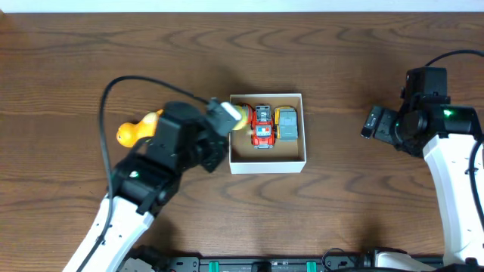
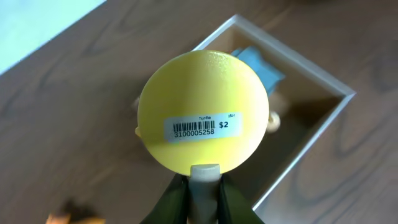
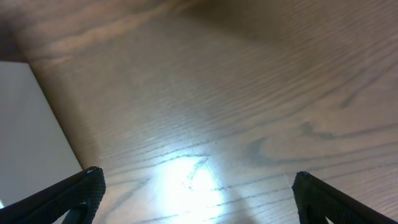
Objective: Pack container
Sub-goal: 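Carry the yellow toy with left gripper over the box and lower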
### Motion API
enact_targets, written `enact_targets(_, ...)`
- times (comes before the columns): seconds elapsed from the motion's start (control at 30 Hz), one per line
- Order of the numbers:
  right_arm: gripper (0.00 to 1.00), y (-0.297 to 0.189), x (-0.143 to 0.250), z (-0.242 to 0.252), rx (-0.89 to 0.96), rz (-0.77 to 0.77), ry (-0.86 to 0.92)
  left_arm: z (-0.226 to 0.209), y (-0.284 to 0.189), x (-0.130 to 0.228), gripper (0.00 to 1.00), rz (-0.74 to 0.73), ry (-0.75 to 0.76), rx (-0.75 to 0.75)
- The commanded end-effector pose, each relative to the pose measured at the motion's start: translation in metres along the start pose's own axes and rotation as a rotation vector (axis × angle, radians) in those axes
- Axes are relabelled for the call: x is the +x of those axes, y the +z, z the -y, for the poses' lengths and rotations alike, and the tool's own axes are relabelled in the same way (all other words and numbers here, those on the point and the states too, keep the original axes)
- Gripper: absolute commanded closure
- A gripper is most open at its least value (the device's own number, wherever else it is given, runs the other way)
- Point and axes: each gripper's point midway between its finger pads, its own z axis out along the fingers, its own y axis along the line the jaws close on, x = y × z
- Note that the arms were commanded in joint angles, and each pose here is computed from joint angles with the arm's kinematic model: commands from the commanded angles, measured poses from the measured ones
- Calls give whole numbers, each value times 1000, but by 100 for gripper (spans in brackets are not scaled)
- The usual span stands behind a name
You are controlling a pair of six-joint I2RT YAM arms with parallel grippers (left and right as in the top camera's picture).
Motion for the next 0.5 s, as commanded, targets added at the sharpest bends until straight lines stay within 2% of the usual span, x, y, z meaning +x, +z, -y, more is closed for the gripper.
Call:
enact_targets(0.0, 1, 12, 10, 8, 25, -31, -9, 12, 20, -3, 94, -50, 60, 25)
enact_targets(0.27, 1, 29, 22, 13, 48, -52, -11, 34, 78, 34, 94, -245, 107, 104)
enact_targets(0.47, 1, 29, 19, 14, 53, -41, -11, 37, 105, 56, 94, -326, 139, 133)
